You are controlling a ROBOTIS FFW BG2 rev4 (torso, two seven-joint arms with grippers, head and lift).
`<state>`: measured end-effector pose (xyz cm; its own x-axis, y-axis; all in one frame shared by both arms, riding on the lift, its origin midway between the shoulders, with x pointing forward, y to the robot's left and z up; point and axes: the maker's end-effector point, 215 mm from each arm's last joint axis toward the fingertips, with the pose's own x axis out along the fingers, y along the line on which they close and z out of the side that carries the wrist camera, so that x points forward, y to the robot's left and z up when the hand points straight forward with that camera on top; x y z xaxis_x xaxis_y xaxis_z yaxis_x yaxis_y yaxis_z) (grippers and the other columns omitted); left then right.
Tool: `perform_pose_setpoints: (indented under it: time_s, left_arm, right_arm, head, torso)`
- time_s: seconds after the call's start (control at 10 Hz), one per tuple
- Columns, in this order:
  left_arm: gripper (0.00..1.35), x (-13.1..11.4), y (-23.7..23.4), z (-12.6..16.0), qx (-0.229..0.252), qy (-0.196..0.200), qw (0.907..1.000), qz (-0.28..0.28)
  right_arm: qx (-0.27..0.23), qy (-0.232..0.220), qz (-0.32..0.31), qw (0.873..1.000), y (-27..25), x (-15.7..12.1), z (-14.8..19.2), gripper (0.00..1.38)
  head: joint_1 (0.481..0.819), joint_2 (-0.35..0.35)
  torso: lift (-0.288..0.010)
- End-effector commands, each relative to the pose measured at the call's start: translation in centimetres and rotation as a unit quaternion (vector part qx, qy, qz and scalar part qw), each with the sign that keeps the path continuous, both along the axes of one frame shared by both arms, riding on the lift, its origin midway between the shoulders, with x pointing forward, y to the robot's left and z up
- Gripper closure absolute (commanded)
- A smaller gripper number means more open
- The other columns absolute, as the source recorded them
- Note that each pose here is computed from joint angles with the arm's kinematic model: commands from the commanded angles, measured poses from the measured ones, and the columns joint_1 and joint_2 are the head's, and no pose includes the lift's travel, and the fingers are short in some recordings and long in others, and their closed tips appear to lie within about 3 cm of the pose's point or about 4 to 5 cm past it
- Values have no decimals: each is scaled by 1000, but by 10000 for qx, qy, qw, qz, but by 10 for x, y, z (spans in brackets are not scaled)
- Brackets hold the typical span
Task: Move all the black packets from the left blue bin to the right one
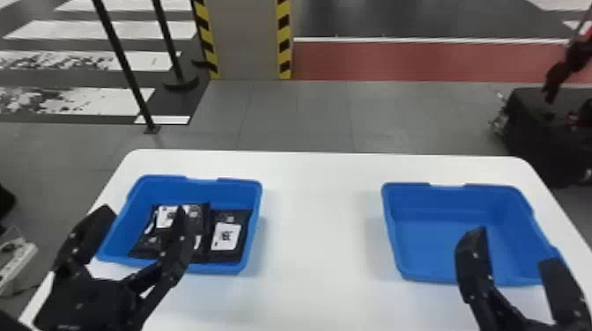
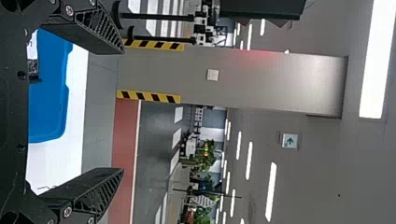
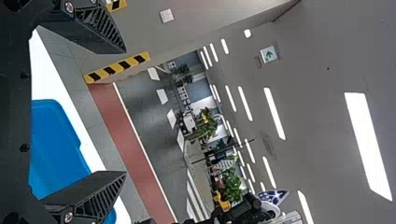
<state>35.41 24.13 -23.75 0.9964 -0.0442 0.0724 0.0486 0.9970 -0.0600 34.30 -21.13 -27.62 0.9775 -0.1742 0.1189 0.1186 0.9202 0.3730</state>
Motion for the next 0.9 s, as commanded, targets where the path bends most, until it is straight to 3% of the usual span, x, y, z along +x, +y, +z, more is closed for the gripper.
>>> perform_pose_setpoints:
  time_s: [0.0, 0.5, 0.8]
  left_arm:
    - [134, 0, 0, -1, 23, 13, 10000, 0]
    - [134, 0, 1, -4, 60, 72, 10000, -1]
    - [151, 4, 15, -23, 495, 397, 9980, -48]
  right_arm:
    - [10, 2, 0, 10000, 0, 0, 0, 90]
    - [31, 18, -2, 10000, 0, 0, -2, 91]
    - [49, 46, -3, 10000, -1, 0, -5, 93]
  head:
    - [695, 50]
    - [695, 50]
    - [695, 54]
  torso:
    - [-110]
    - [-110]
    - [-110]
